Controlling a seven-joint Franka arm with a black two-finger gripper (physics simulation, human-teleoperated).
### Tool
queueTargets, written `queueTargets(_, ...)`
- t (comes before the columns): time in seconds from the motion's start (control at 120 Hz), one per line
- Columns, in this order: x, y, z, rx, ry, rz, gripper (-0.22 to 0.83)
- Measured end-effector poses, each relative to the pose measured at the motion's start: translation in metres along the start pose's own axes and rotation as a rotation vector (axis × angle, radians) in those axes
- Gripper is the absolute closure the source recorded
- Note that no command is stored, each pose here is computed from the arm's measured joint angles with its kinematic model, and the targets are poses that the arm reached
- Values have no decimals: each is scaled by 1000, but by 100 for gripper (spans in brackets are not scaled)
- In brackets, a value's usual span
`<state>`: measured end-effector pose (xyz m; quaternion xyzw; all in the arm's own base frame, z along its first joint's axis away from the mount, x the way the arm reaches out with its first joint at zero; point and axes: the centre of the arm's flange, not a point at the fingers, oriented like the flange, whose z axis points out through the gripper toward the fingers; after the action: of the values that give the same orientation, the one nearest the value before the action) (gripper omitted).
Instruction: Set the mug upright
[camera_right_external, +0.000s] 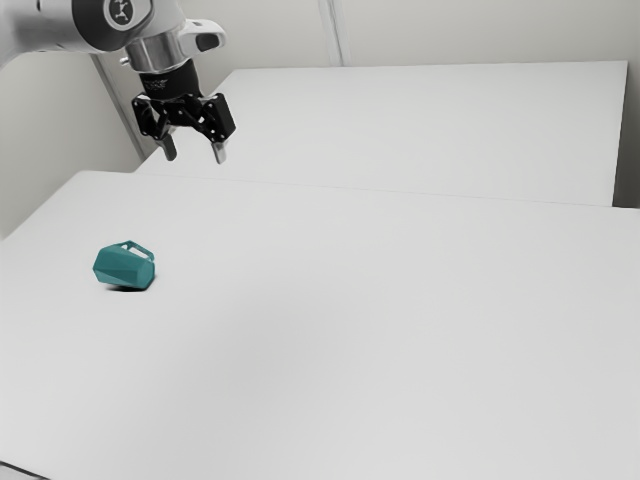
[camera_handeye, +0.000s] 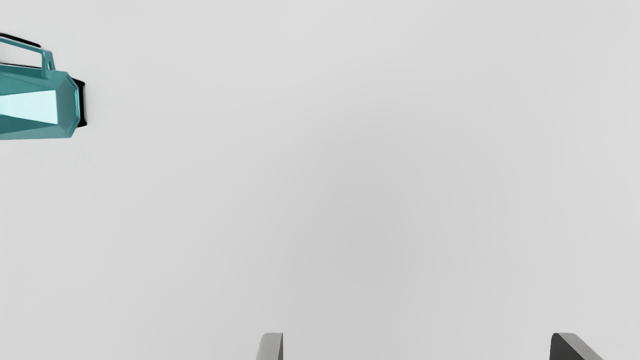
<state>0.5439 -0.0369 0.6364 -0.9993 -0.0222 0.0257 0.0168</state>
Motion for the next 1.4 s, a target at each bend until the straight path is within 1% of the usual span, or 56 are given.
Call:
queueTargets(0.458, -3, -9, -3, 3, -1, 2, 3)
queueTargets(0.717, -2, -25, 0, 2, -12, 9, 3)
queueTargets(0.992, -1, -59, 2, 1, -19, -15, 3)
queueTargets(1.4, 2, -128, 13, -7, -31, -67, 3)
